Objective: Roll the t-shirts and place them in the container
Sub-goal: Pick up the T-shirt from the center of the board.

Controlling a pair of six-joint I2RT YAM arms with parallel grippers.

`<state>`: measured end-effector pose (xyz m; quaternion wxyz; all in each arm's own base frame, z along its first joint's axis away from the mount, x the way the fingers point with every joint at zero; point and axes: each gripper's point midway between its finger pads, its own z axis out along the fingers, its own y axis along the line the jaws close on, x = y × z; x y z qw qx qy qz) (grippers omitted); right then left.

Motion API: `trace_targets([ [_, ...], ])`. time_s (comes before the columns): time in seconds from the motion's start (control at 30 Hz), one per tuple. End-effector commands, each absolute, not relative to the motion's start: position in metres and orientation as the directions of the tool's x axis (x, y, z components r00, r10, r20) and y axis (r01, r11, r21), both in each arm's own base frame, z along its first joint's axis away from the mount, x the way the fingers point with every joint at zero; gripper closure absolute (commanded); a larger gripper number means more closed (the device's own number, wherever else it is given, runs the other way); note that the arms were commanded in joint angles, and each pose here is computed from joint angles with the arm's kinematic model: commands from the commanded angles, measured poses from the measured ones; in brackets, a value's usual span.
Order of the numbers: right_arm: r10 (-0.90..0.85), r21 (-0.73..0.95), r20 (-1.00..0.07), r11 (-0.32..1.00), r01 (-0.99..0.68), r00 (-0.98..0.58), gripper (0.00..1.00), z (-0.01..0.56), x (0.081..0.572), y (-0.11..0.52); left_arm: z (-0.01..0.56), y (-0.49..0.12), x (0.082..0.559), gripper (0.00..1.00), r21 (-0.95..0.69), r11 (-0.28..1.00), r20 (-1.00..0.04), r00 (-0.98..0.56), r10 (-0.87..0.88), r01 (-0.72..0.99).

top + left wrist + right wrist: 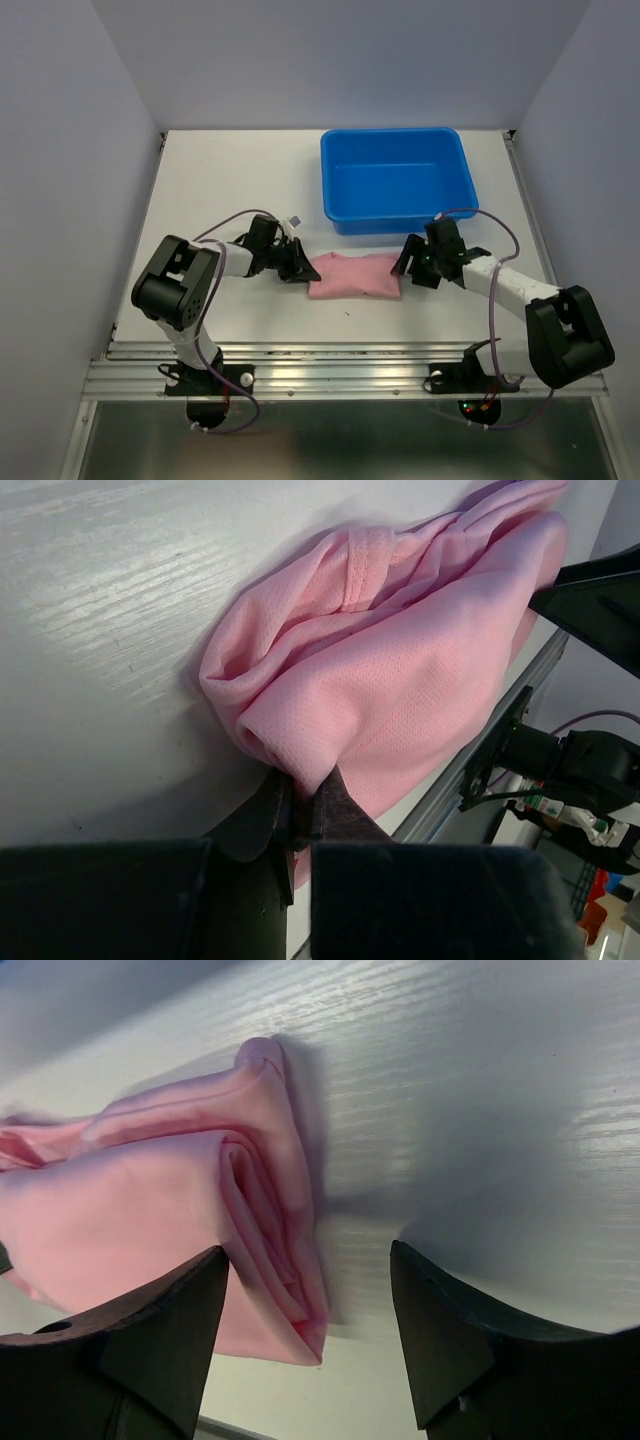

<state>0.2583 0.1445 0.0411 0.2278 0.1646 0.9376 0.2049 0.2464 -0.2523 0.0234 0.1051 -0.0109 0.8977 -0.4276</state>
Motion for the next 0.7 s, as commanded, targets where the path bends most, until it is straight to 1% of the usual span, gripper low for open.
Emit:
trace_targets([
  [0.0, 0.363, 0.428, -0.350, 0.882, 0.197, -0.863, 0.30, 0.031, 0.256, 0.142, 0.011, -0.247, 0.243, 1.00, -0.730, 0.680, -0.169, -0.982, -0.082, 0.069],
  [0.13, 0.358, 0.496, -0.304, 0.851, 0.174, -0.883, 0.35, 0.019, 0.252, 0.158, 0.013, -0.248, 0.244, 1.00, -0.729, 0.681, -0.173, -0.982, -0.078, 0.074],
  [0.17, 0.360, 0.516, -0.297, 0.840, 0.168, -0.885, 0.38, 0.018, 0.251, 0.161, 0.015, -0.248, 0.245, 1.00, -0.729, 0.680, -0.175, -0.981, -0.078, 0.076],
  [0.27, 0.372, 0.584, -0.281, 0.798, 0.150, -0.885, 0.54, 0.020, 0.253, 0.176, 0.015, -0.248, 0.245, 1.00, -0.728, 0.682, -0.176, -0.981, -0.077, 0.076],
  [0.3, 0.376, 0.592, -0.271, 0.791, 0.155, -0.886, 0.64, 0.018, 0.251, 0.177, 0.016, -0.248, 0.246, 1.00, -0.729, 0.680, -0.178, -0.981, -0.077, 0.079],
  [0.4, 0.387, 0.649, -0.269, 0.749, 0.130, -0.882, 0.77, 0.024, 0.256, 0.190, 0.017, -0.249, 0.247, 1.00, -0.728, 0.681, -0.180, -0.981, -0.077, 0.080],
  [0.43, 0.385, 0.654, -0.269, 0.746, 0.127, -0.883, 0.88, 0.025, 0.255, 0.193, 0.018, -0.248, 0.247, 1.00, -0.726, 0.683, -0.178, -0.981, -0.078, 0.078],
  [0.5, 0.408, 0.644, -0.268, 0.750, 0.152, -0.873, 0.99, 0.023, 0.256, 0.190, 0.021, -0.248, 0.247, 1.00, -0.725, 0.684, -0.185, -0.980, -0.079, 0.082],
  [0.57, 0.427, 0.619, -0.280, 0.765, 0.179, -0.860, 0.99, 0.022, 0.257, 0.183, 0.022, -0.247, 0.248, 1.00, -0.715, 0.695, -0.187, -0.979, -0.081, 0.079],
  [0.67, 0.440, 0.615, -0.311, 0.769, 0.175, -0.842, 0.99, 0.032, 0.262, 0.180, 0.026, -0.247, 0.249, 1.00, -0.714, 0.695, -0.192, -0.978, -0.077, 0.085],
])
